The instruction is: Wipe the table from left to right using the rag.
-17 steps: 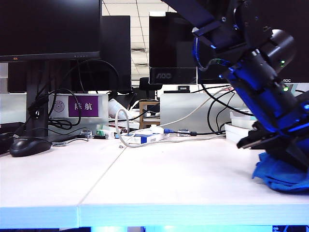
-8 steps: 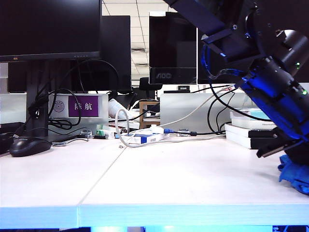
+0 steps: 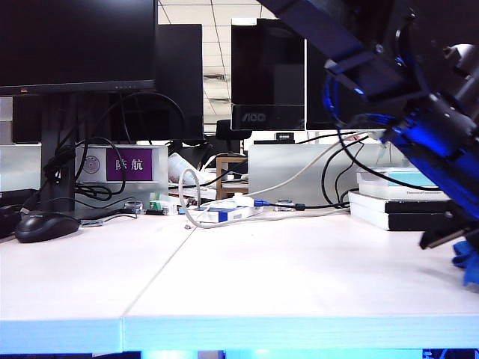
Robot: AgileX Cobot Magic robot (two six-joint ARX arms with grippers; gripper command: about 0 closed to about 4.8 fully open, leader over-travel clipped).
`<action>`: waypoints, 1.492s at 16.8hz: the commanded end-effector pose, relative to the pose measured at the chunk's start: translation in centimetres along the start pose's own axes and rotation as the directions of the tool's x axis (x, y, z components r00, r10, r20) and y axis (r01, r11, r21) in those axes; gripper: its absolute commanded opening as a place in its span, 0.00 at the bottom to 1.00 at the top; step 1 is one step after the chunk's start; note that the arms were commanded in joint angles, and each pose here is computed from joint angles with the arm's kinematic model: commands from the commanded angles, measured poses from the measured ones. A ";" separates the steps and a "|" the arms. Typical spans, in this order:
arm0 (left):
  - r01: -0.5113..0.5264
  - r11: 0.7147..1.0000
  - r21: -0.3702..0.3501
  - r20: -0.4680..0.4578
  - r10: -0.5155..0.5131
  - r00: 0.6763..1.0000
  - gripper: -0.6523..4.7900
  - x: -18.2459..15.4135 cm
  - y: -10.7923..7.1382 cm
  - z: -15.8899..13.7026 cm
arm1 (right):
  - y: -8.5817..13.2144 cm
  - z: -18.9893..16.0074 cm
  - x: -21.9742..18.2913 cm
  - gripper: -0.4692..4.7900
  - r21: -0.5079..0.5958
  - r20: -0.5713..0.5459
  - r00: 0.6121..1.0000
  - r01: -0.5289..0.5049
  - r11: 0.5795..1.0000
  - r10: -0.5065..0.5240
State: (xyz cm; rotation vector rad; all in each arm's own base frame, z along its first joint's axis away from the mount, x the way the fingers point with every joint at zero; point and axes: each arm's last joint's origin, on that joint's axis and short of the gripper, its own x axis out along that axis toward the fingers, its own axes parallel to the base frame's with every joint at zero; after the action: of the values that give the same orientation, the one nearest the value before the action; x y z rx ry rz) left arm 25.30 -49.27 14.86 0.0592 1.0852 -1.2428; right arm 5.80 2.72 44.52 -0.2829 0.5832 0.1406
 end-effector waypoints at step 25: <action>-0.096 0.995 0.016 -0.087 0.097 0.991 0.11 1.3 0.4 -0.5 | -3.2 -0.6 0.4 0.08 0.244 -0.163 0.925 0.374 0.895 -0.342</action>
State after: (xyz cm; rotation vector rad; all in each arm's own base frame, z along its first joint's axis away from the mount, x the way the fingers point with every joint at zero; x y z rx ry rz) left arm 25.48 -50.27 14.61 0.1203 1.0680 -1.2176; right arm 6.25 -0.54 44.49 -0.1302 0.6452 -0.3340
